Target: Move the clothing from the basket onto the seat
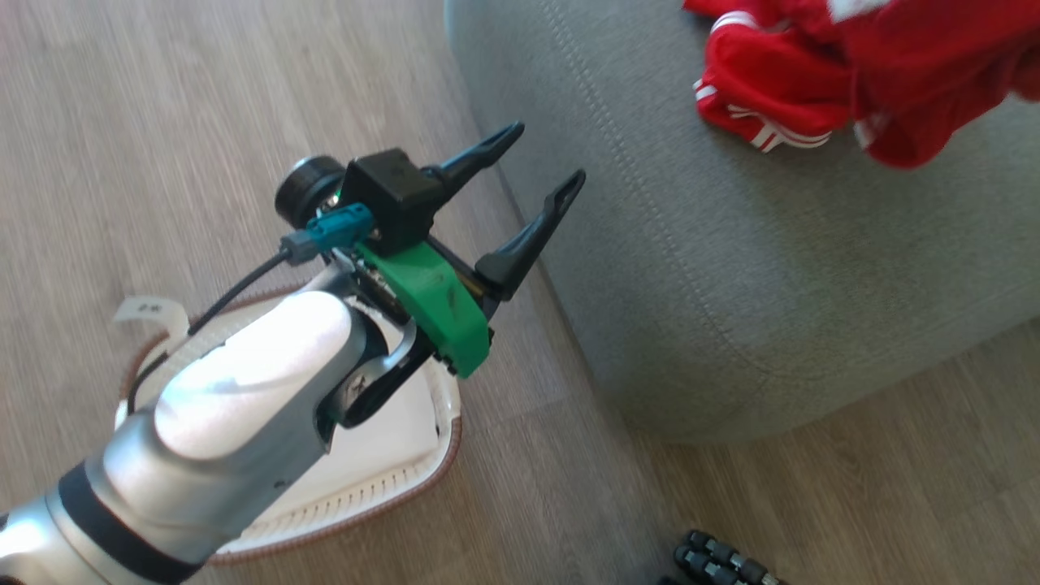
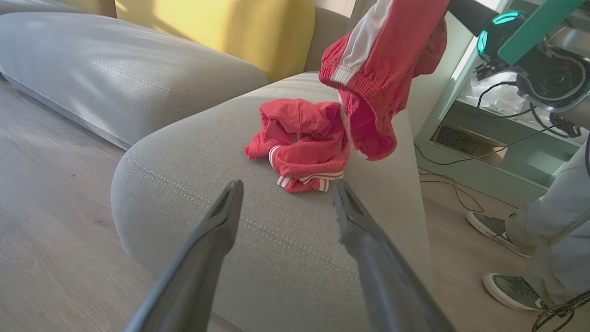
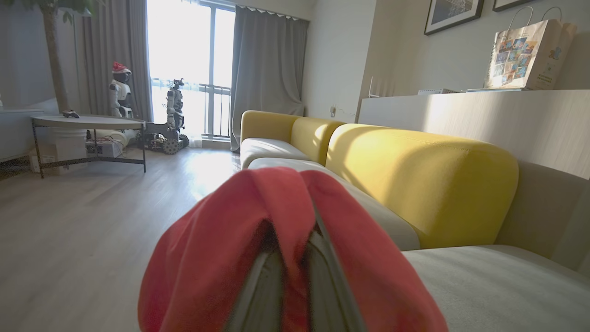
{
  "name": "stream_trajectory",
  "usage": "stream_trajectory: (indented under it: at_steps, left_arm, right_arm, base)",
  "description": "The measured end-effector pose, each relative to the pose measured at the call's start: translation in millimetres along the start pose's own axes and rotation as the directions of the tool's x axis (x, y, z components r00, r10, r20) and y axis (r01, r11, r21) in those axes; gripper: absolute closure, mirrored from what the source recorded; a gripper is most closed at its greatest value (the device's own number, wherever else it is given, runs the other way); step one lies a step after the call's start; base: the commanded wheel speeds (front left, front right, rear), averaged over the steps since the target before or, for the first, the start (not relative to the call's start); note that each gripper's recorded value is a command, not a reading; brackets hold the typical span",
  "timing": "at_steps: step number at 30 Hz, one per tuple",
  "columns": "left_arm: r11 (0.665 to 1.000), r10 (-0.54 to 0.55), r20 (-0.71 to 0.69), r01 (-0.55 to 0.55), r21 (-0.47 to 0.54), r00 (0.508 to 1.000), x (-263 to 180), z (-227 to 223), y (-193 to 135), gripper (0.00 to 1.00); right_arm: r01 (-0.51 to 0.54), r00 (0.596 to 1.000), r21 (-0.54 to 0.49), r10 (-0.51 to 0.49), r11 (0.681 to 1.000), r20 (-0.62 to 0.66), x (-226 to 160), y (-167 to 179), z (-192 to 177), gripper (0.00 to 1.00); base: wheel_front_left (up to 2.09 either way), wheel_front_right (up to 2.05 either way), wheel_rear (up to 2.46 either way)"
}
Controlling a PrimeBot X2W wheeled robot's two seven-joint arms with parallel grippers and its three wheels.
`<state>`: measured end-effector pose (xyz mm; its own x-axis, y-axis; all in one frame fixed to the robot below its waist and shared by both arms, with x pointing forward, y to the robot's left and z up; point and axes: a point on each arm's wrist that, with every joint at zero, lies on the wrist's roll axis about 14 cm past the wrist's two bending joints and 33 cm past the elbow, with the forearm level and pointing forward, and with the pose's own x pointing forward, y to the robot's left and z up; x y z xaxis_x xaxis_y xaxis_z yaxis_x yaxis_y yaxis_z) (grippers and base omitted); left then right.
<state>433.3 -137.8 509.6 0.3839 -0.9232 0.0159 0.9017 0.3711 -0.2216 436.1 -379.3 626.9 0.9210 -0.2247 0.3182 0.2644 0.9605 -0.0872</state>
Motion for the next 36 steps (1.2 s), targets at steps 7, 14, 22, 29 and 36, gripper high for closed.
stream_trajectory:
  at_steps: [7, 14, 22, 29, 36]
  left_arm:
    - [1.000, 0.011, 0.005, -0.011, -0.027, 1.000, 2.4, -11.6, 22.1, 0.00]
    - [0.998, 0.038, -0.002, -0.038, -0.057, 0.999, -1.4, -27.7, 42.7, 0.00]
    - [0.994, 0.074, -0.017, -0.075, -0.077, 0.997, -11.3, -43.4, 60.5, 0.00]
    - [0.993, 0.091, -0.024, -0.092, -0.076, 0.996, -14.9, -46.6, 66.2, 0.00]
    - [0.994, 0.095, -0.005, -0.095, -0.050, 0.995, -15.8, -34.8, 63.6, 0.00]
  right_arm:
    - [0.016, 0.996, -0.039, -0.019, 0.999, -0.085, 34.1, -6.4, -40.3, 1.00]
    - [-0.016, 0.962, -0.091, -0.010, 0.996, -0.273, 53.7, -0.1, -105.1, 1.00]
    - [-0.031, 0.857, -0.119, -0.035, 0.992, -0.515, 46.2, 4.2, -179.6, 1.00]
    - [-0.032, 0.774, -0.112, -0.046, 0.993, -0.632, 34.1, 6.4, -208.7, 1.00]
    - [-0.025, 0.752, -0.104, -0.050, 0.994, -0.658, 24.4, 3.6, -208.8, 0.87]
  base:
    - [0.00, 0.00, 0.00]
    - [0.00, 0.00, 0.00]
    - [0.00, 0.00, 0.00]
    - [0.00, 0.00, 0.00]
    - [0.00, 0.00, 0.00]
